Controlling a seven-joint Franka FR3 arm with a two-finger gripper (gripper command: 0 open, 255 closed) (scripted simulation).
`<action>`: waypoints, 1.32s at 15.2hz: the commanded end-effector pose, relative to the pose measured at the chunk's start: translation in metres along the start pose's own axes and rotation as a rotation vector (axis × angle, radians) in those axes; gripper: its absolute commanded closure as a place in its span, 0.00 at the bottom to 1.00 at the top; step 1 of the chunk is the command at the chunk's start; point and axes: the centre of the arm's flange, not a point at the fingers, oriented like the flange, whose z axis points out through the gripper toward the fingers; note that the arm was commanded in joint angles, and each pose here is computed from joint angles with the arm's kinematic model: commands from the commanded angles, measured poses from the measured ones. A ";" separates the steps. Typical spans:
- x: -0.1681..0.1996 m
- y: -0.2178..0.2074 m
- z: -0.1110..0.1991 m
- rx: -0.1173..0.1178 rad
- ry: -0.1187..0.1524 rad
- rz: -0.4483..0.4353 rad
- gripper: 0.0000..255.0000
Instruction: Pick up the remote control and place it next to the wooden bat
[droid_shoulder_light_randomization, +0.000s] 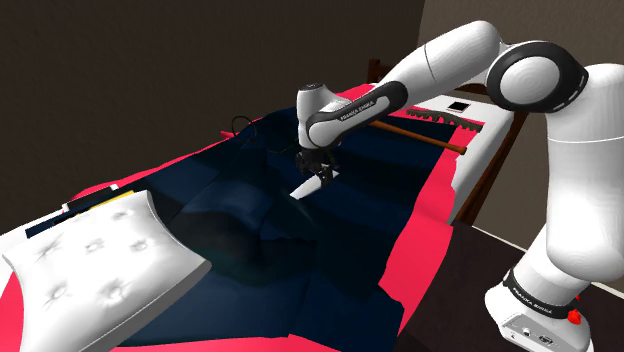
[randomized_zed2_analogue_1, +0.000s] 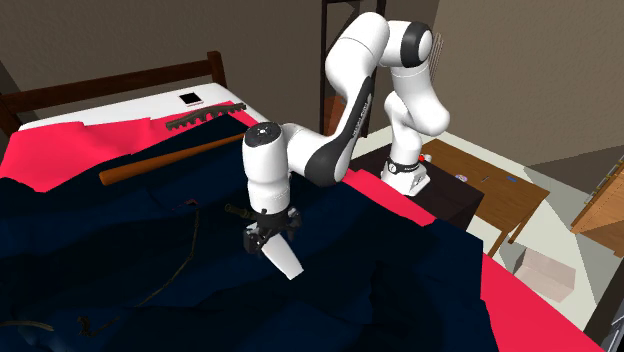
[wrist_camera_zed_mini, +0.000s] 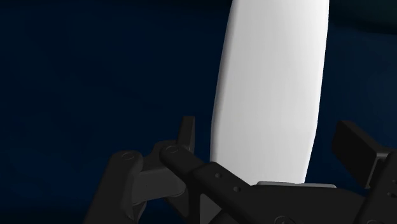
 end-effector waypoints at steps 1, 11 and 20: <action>0.000 0.000 0.004 0.000 0.000 0.000 0.00; 0.000 0.000 0.004 0.000 0.000 0.000 1.00; 0.001 0.000 -0.012 0.000 0.000 0.000 1.00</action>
